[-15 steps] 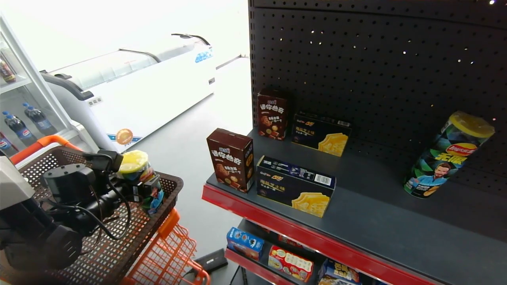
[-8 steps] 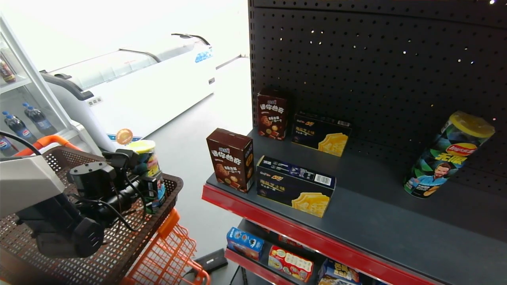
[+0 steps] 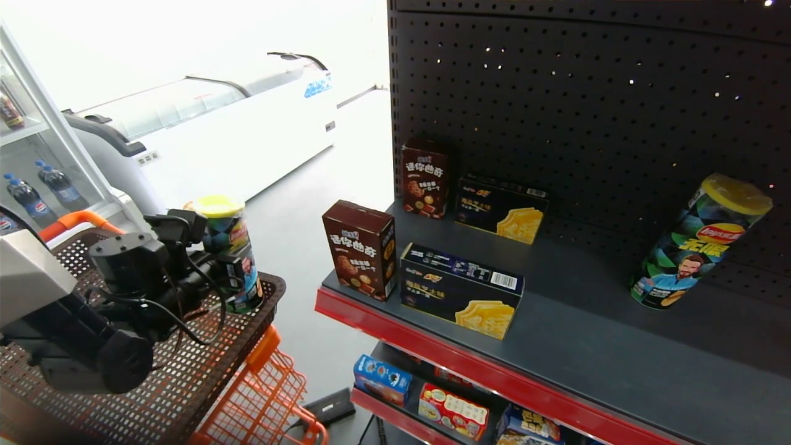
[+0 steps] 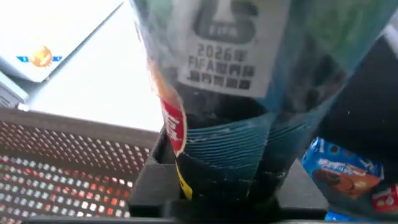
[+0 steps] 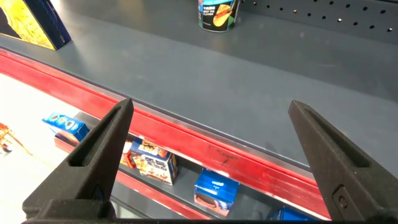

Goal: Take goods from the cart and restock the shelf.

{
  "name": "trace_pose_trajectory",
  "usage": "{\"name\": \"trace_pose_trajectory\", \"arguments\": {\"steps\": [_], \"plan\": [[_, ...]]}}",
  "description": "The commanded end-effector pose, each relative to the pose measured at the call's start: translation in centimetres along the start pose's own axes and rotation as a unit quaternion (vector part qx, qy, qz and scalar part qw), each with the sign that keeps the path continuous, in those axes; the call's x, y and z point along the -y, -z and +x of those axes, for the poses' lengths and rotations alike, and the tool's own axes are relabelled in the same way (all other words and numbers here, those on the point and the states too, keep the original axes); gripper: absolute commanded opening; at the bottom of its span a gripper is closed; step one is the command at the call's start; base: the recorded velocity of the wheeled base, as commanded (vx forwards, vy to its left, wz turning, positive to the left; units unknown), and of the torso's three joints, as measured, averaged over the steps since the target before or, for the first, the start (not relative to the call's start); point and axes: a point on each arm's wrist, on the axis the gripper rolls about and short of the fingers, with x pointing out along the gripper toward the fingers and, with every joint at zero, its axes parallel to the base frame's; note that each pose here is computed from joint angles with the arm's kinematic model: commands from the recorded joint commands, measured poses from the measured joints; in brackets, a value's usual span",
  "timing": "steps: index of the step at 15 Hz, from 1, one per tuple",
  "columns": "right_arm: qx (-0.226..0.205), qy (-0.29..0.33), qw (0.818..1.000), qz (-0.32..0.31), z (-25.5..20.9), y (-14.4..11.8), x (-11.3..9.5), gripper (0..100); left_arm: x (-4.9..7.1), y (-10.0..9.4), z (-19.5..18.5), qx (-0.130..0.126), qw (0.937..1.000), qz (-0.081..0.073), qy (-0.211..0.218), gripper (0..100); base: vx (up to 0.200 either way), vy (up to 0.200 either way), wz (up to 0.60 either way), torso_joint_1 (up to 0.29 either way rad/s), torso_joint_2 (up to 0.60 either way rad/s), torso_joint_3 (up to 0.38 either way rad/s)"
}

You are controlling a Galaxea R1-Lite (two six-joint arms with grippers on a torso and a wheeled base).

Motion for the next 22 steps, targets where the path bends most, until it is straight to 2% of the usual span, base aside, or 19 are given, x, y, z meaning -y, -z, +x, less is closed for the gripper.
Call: {"name": "trace_pose_trajectory", "arguments": {"steps": [1, 3, 5, 6, 8, 9, 10, 13, 14, 18, 21, 22], "plan": [[0.0, 0.0, 1.0, 0.0, 0.0, 0.0, 0.0, 100, 0.2, -3.9, -1.3, 0.063, 0.998, 0.012, -0.001, 0, 0.0, 0.0, 0.0, 0.0, 0.0, 0.0], [0.0, 0.0, 1.0, 0.0, 0.0, 0.0, 0.0, 100, -0.2, -5.6, -1.5, 0.098, 0.9946, 0.031, -0.01, 0, 0.0, 0.0, 0.0, 0.0, 0.0, 0.0], [0.0, 0.001, 1.0, 0.0, 0.0, 0.0, 0.0, 100, 0.4, -8.1, -3.0, 0.125, 0.9916, 0.033, -0.002, 0, 0.0, 0.0, 0.0, 0.0, 0.0, 0.0], [0.0, 0.0, 1.0, 0.0, 0.0, 0.0, 0.0, 100, 1.1, -9.5, -3.8, 0.123, 0.992, 0.029, 0.009, 0, 0.0, 0.0, 0.0, 0.0, 0.0, 0.0], [0.0, 0.0, 1.0, 0.0, 0.0, 0.0, 0.0, 100, 1.8, -11.2, -5.4, 0.11, 0.9931, 0.027, 0.029, 0, 0.0, 0.0, 0.0, 0.0, 0.0, 0.0], [0.0, 0.0, 1.0, 0.0, 0.0, 0.0, 0.0, 100, 3.2, -11.1, -6.4, 0.089, 0.9938, 0.026, 0.062, 0, 0.0, 0.0, 0.0, 0.0, 0.0, 0.0], [0.0, 0.001, 1.0, 0.0, 0.0, 0.0, 0.0, 100, 4.3, -11.3, -7.3, 0.087, 0.9925, 0.025, 0.083, 0, 0.0, 0.0, 0.0, 0.0, 0.0, 0.0], [0.0, 0.0, 1.0, 0.0, 0.0, 0.0, 0.0, 100, 6.3, -12.0, -8.3, 0.1, 0.9869, 0.02, 0.125, 0, 0.0, 0.0, 0.0, 0.0, 0.0, 0.0], [0.0, 0.0, 1.0, 0.0, 0.0, 0.0, 0.0, 100, 7.1, -12.0, -8.5, 0.1, 0.9825, 0.011, 0.157, 0, 0.0, 0.0, 0.0, 0.0, 0.0, 0.0], [0.0, 0.0, 1.0, 0.0, 0.0, 0.0, 0.0, 100, 7.7, -12.0, -10.1, 0.103, 0.9731, 0.01, 0.206, 0, 0.0, 0.0, 0.0, 0.0, 0.0, 0.0], [0.0, 0.0, 1.0, 0.0, 0.0, 0.0, 0.0, 100, 7.3, -12.4, -11.3, 0.108, 0.9728, 0.008, 0.205, 0, 0.0, 0.0, 0.0, 0.0, 0.0, 0.0], [0.001, 0.0, 1.0, 0.0, 0.0, 0.0, 0.0, 100, 7.3, -12.8, -11.6, 0.119, 0.9696, 0.01, 0.214, 0, 0.0, 0.0, 0.0, 0.0, 0.0, 0.0]]}}
